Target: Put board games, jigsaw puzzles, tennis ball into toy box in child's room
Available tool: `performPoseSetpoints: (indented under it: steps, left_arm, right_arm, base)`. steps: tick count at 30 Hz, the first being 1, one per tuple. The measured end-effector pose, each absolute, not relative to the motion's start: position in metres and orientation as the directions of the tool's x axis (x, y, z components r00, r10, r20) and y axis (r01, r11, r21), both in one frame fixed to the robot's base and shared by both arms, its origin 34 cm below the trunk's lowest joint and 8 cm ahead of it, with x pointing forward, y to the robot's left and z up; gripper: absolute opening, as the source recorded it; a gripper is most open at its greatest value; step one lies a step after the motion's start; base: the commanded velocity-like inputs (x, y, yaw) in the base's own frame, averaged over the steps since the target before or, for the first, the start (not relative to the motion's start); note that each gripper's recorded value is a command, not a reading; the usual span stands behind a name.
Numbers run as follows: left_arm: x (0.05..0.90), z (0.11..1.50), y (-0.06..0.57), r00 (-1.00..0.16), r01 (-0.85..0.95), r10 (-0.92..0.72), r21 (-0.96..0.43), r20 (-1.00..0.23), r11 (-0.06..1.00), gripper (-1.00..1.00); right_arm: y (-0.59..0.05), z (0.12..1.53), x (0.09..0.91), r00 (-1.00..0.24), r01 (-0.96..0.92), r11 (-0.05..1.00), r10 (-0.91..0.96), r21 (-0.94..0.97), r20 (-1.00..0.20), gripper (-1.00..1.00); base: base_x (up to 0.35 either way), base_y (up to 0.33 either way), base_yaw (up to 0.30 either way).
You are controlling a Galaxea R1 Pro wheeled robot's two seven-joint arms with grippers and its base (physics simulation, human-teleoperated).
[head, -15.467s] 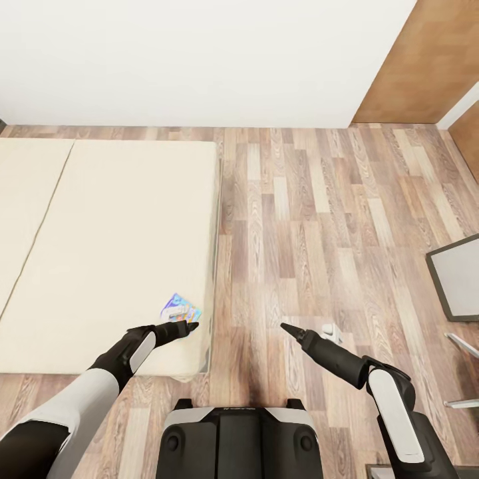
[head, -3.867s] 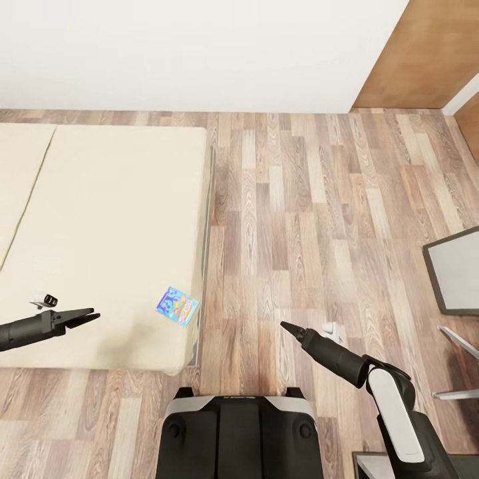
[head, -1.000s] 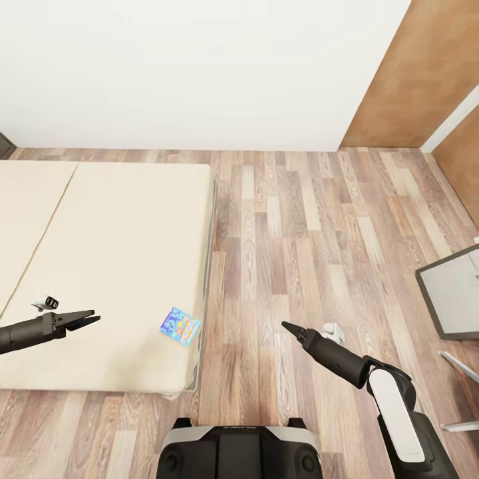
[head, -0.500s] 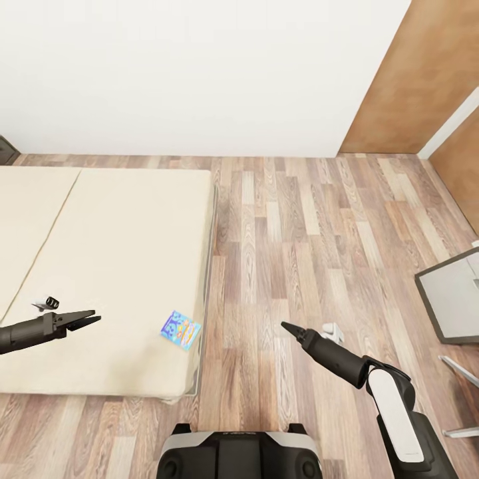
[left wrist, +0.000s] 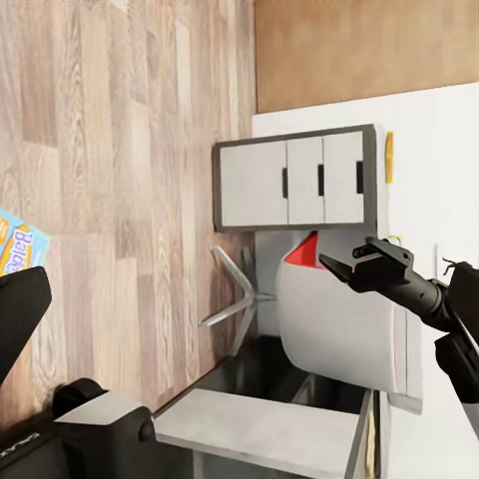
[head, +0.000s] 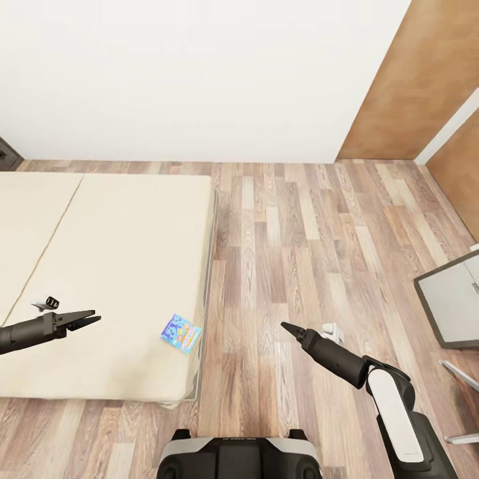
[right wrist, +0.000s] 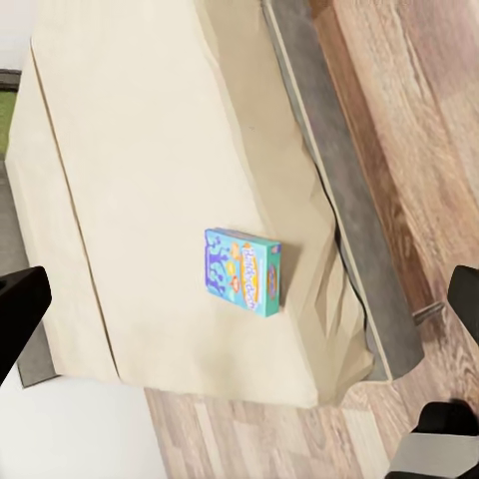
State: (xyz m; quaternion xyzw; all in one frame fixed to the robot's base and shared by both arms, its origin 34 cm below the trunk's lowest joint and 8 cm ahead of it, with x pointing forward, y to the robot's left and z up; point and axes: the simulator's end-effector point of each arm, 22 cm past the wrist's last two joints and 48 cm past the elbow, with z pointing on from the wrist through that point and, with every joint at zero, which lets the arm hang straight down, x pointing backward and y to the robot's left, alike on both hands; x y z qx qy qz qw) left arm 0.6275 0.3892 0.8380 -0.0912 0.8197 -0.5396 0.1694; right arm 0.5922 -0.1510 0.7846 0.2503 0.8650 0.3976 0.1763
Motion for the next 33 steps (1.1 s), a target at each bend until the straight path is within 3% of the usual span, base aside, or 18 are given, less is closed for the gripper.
performPoseSetpoints:
  steps: [33]
  left_arm:
    - [0.635, 0.865, 0.389, -0.915, 0.081, -0.332, -0.912, -0.228, 0.401, 1.00]
  right_arm:
    - [-0.151, 0.810, 0.603, -0.805, 0.252, 0.558, 0.574, 0.790, -0.148, 1.00]
  base:
    - [0.000, 0.000, 0.000]
